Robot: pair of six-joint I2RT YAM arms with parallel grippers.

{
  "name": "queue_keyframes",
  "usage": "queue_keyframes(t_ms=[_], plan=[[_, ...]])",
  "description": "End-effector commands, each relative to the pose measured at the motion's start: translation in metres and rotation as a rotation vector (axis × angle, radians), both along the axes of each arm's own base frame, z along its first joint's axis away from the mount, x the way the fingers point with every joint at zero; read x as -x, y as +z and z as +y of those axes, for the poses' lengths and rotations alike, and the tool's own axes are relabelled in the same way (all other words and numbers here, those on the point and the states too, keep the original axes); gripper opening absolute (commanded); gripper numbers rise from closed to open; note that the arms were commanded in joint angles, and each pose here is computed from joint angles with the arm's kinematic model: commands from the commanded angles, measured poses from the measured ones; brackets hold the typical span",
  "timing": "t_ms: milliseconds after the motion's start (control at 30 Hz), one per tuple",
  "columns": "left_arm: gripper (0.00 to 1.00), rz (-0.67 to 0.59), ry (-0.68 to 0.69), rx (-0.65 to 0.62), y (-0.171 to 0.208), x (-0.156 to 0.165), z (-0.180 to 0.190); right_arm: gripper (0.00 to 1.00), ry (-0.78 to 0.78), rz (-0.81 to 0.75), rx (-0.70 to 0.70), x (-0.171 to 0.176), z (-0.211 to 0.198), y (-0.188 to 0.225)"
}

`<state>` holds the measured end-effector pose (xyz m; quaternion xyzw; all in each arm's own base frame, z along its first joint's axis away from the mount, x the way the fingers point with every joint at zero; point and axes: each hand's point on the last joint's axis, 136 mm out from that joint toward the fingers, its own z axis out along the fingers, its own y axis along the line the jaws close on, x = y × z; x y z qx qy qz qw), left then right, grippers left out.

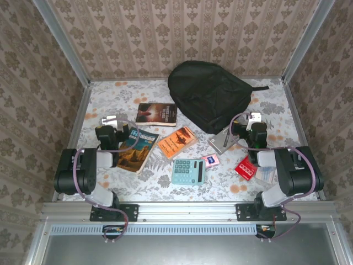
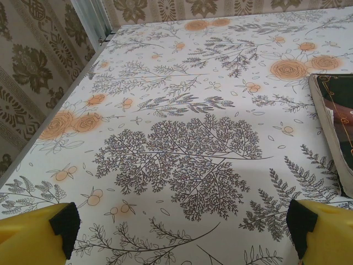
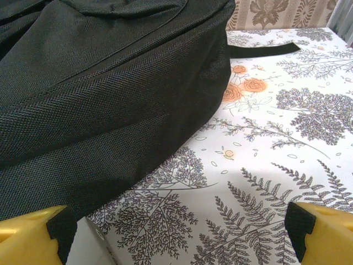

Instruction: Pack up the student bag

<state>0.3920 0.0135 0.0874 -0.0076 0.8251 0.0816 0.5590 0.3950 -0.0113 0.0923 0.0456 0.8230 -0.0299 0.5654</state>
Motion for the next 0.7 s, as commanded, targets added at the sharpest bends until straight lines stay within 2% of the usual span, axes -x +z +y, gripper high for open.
queue_keyframes(t_ms=[0, 200, 333, 667], plan=[[1.0, -0.032, 0.003, -0.006, 0.009, -0.004, 0.0, 1.0, 0.012, -0.015, 0.005, -0.005, 0.001, 0.006], [1.0, -0.025, -0.012, 0.016, 0.009, -0.004, 0.0, 1.0, 0.012, -0.015, 0.005, -0.005, 0.001, 0.006], [1.0, -0.005, -0.134, 0.023, 0.006, -0.007, -0.018, 1.0, 0.011, -0.015, 0.005, -0.005, 0.001, 0.006], [1.0, -0.008, -0.137, 0.021, 0.007, -0.007, -0.019, 1.0, 0.012, -0.014, 0.005, -0.005, 0.001, 0.005]])
